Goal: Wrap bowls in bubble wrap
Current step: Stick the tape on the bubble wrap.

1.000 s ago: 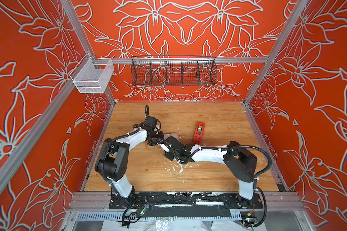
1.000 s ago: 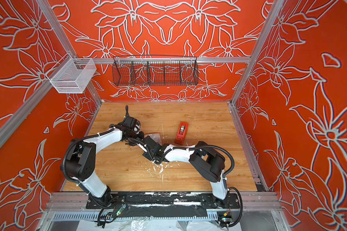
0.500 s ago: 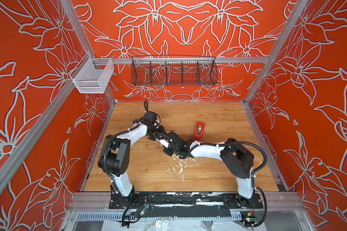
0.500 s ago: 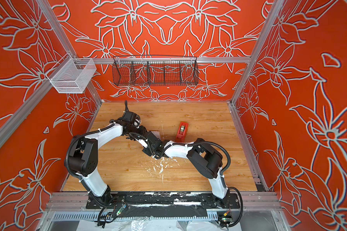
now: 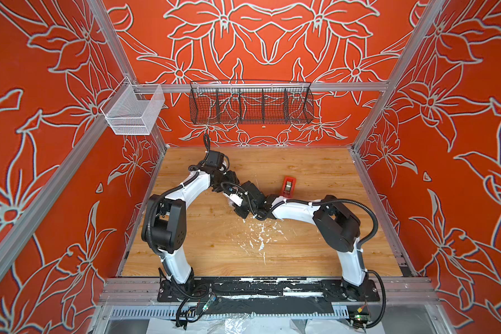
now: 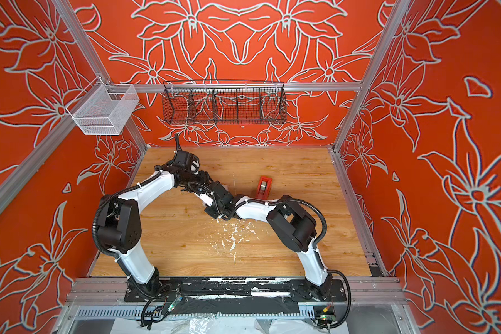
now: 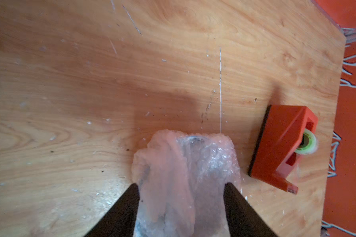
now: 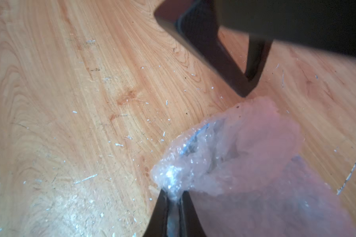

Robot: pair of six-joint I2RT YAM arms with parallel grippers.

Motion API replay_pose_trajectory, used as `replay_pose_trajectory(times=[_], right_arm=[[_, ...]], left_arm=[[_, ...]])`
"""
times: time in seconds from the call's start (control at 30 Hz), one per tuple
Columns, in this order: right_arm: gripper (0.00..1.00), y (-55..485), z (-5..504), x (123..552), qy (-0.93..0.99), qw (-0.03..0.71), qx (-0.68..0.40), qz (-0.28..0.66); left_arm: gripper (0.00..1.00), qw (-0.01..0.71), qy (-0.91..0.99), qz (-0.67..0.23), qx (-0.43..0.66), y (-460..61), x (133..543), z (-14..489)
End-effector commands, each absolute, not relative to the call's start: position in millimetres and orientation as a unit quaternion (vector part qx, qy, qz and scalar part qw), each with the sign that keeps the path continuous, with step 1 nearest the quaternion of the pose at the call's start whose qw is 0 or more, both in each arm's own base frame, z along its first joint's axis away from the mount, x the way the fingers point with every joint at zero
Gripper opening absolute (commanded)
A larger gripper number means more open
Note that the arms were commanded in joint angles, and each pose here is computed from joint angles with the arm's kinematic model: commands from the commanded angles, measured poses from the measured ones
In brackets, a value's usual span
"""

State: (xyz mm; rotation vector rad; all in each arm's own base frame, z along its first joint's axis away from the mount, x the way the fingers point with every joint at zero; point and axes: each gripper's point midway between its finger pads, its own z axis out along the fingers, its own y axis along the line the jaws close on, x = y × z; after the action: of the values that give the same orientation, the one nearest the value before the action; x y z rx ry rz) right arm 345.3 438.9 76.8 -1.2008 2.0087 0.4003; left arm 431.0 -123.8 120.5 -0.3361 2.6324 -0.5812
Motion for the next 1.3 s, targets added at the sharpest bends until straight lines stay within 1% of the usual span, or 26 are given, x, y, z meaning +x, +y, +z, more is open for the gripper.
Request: replay_pose_trajectory(times=[0.0, 0.13, 0.17, 0.23, 0.3, 0.37, 0.43, 0.47, 0.5, 0.6, 0.73, 1.27], right_arm=[[0.0, 394, 5, 337, 0.84, 0.257, -0.465, 0.112], [0.0, 398, 11, 344, 0.839, 0.26, -0.463, 0.117], [0.01, 399, 13, 346, 0.84, 0.261, -0.461, 0.118], [0.07, 402, 18, 347, 0.839, 0.263, -0.461, 0.123], [0.16, 405, 23, 345, 0.836, 0.264, -0.46, 0.136], [0.19, 407, 27, 344, 0.836, 0.266, -0.459, 0.142], [0.28, 408, 31, 343, 0.834, 0.267, -0.46, 0.148], [0.29, 409, 35, 342, 0.832, 0.269, -0.461, 0.153], [0.32, 410, 39, 341, 0.83, 0.273, -0.461, 0.158], [0.38, 412, 51, 341, 0.825, 0.284, -0.459, 0.168], [0.43, 413, 69, 340, 0.818, 0.299, -0.459, 0.175], [0.45, 420, 114, 343, 0.8, 0.333, -0.458, 0.199]], left_arm=[[0.68, 0.2, 0.956, -0.163, -0.141, -100, 421, 124], [0.69, 0.205, 0.952, -0.16, -0.159, -86, 421, 122], [0.69, 0.205, 0.952, -0.157, -0.163, -82, 421, 122], [0.69, 0.208, 0.951, -0.154, -0.169, -76, 420, 123], [0.7, 0.214, 0.949, -0.154, -0.174, -72, 419, 126], [0.7, 0.217, 0.947, -0.154, -0.178, -68, 417, 127], [0.7, 0.217, 0.947, -0.155, -0.18, -66, 416, 127], [0.71, 0.218, 0.947, -0.155, -0.18, -66, 414, 128], [0.71, 0.218, 0.946, -0.156, -0.18, -66, 413, 128], [0.71, 0.221, 0.945, -0.16, -0.181, -66, 411, 130], [0.71, 0.223, 0.944, -0.162, -0.182, -66, 406, 131], [0.71, 0.215, 0.946, -0.168, -0.176, -69, 400, 126]])
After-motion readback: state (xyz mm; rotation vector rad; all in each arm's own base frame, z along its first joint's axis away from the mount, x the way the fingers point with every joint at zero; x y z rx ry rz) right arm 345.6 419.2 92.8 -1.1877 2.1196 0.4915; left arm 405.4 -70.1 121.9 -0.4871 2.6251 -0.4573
